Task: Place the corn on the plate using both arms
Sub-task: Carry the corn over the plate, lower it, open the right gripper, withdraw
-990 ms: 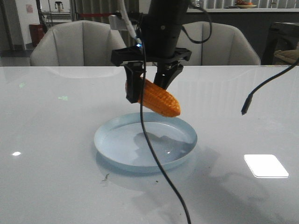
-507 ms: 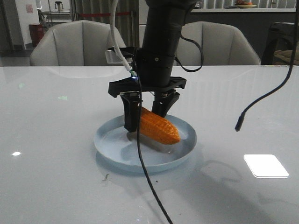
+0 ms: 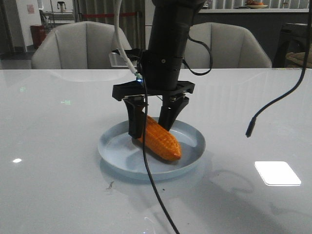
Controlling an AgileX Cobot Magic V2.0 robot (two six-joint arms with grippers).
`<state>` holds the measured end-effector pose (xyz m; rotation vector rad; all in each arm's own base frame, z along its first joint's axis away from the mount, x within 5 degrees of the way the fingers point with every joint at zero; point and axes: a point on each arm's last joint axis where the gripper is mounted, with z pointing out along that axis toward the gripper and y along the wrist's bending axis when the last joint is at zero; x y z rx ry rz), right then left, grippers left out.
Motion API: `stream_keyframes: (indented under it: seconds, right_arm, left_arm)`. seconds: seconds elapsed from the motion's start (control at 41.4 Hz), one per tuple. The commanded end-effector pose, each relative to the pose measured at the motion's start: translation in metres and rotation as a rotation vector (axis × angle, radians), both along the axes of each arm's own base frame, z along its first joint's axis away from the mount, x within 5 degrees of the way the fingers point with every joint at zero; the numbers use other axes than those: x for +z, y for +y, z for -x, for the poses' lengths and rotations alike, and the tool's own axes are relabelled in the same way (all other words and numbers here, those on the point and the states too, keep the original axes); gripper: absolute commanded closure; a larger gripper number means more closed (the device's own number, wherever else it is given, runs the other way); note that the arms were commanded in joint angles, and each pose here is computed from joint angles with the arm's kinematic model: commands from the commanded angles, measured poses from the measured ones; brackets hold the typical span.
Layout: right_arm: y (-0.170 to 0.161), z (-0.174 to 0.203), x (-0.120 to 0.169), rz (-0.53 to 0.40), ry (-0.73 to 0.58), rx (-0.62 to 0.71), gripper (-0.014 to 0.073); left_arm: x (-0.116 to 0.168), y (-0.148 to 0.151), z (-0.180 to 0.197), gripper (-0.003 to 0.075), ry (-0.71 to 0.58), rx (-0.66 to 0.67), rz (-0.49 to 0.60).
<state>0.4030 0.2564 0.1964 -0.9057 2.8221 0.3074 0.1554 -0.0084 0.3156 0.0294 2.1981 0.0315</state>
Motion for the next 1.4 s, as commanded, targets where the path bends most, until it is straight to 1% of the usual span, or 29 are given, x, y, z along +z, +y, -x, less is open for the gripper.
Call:
stream_keyframes:
  seconds: [0.0, 0.121, 0.241, 0.459, 0.531, 0.627, 0.772, 0.917, 0.99, 1.062, 1.11, 1.183, 1.279, 1.376]
  right_arm:
    - [-0.006, 0.011, 0.068, -0.088, -0.112, 0.01, 0.006]
    - [-0.012, 0.021, 0.1, -0.115, -0.17, 0.021, 0.006]
    - [-0.024, 0.036, 0.14, -0.133, -0.253, 0.031, 0.006]
    - [-0.057, 0.067, 0.198, -0.096, -0.345, 0.018, 0.006]
    - [-0.072, 0.077, 0.215, -0.088, -0.365, -0.016, 0.006]
    - [-0.094, 0.089, 0.238, -0.112, -0.402, -0.08, 0.006]
    - [-0.134, 0.108, 0.274, -0.153, -0.506, -0.186, 0.006]
    - [-0.171, 0.133, 0.298, -0.17, -0.602, -0.278, 0.006]
    - [-0.187, 0.146, 0.302, -0.177, -0.653, -0.327, 0.006]
    - [-0.203, 0.159, 0.301, -0.179, -0.696, -0.376, 0.006]
    - [-0.213, 0.17, 0.295, -0.173, -0.714, -0.413, 0.006]
    - [-0.224, 0.184, 0.283, -0.166, -0.735, -0.455, 0.006]
    - [-0.237, 0.202, 0.259, -0.152, -0.748, -0.511, 0.006]
    - [-0.249, 0.223, 0.236, -0.159, -0.765, -0.602, 0.006]
  left_arm:
    - [0.015, 0.0, -0.003, 0.0286, -0.101, -0.008, 0.005]
    - [0.015, 0.0, -0.003, 0.0286, -0.101, -0.008, 0.005]
    - [0.015, 0.0, -0.003, 0.0286, -0.101, -0.008, 0.005]
    - [0.015, 0.0, -0.003, 0.0286, -0.1, -0.009, -0.003]
    - [0.015, 0.0, -0.003, 0.0286, -0.101, -0.009, -0.011]
    - [0.015, 0.001, -0.003, 0.0286, -0.094, -0.008, -0.025]
    - [0.014, 0.002, -0.002, 0.0286, -0.078, -0.005, -0.044]
    - [0.014, 0.002, -0.002, 0.0286, -0.078, -0.005, -0.044]
    - [0.014, 0.002, -0.002, 0.0286, -0.078, -0.005, -0.044]
    - [0.014, 0.002, -0.002, 0.0286, -0.078, -0.005, -0.044]
    - [0.014, 0.002, -0.002, 0.0286, -0.078, -0.005, -0.044]
    - [0.014, 0.002, -0.002, 0.0286, -0.078, -0.005, -0.044]
    - [0.014, 0.002, -0.002, 0.0286, -0.079, -0.005, -0.044]
    - [0.014, 0.002, -0.002, 0.0286, -0.079, -0.005, -0.044]
